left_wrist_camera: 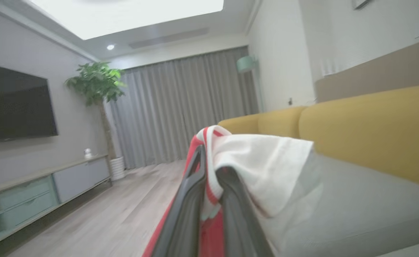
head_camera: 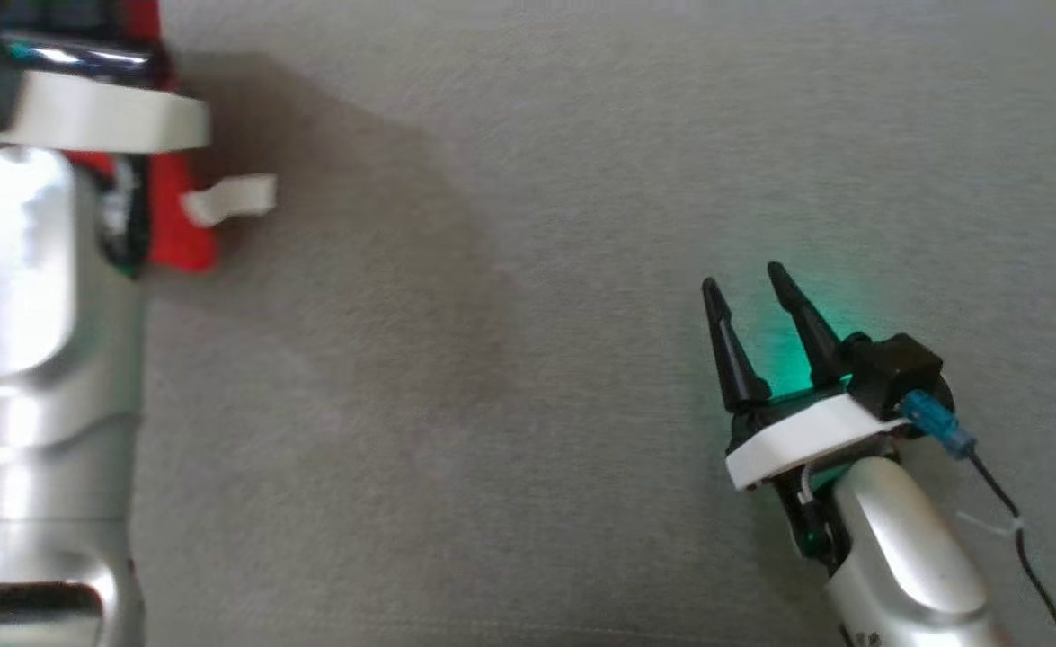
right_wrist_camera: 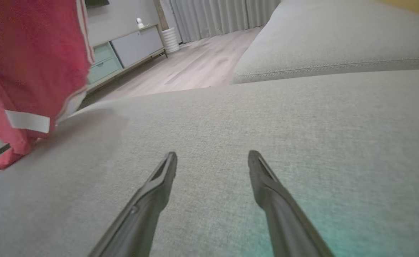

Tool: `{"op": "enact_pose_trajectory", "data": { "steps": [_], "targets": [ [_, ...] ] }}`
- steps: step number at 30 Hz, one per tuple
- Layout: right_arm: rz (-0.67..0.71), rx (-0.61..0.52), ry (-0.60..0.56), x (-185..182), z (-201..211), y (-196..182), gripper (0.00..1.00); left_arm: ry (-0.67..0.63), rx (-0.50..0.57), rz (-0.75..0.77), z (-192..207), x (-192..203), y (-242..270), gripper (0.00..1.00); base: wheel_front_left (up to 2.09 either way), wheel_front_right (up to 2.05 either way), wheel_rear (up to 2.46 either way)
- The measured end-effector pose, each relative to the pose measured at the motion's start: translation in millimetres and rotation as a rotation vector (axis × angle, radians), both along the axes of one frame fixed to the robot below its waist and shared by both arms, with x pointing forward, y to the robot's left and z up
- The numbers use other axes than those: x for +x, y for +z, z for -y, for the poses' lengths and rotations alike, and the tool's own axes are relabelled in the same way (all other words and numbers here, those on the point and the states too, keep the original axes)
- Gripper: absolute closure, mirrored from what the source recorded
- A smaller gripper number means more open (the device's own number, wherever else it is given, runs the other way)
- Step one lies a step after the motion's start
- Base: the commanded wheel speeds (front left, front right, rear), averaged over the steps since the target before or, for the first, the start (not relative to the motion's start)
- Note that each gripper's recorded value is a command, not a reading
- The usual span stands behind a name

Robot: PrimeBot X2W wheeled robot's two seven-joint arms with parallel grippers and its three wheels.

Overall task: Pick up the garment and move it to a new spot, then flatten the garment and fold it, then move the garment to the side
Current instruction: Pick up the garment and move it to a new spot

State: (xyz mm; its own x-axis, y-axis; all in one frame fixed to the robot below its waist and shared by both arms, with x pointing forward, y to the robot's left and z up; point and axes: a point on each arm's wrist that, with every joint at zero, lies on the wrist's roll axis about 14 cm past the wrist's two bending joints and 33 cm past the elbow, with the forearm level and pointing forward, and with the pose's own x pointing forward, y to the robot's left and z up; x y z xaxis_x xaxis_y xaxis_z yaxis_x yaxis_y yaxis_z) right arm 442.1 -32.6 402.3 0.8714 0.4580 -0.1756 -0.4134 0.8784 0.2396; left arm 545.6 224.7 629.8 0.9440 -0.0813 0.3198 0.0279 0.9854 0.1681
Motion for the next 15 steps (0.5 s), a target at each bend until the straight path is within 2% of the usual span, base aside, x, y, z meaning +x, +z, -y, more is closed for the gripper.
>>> {"op": "enact_pose_trajectory", "data": {
  "steps": [8,12,15],
  "targets": [
    [0.031,0.017,-0.143,-16,50,24,0.0,-0.373,-0.066,0.062,146,-7,31,1.0,0.0,0.0,0.0],
    [0.029,0.006,-0.225,-28,79,26,0.0,-0.567,-0.154,-0.032,223,-27,2,1.0,0.0,0.0,0.0],
    [0.031,0.0,-0.281,-35,99,29,0.0,-0.675,-0.18,-0.133,267,-41,-30,1.0,0.0,0.0,0.0]
  ]
}}
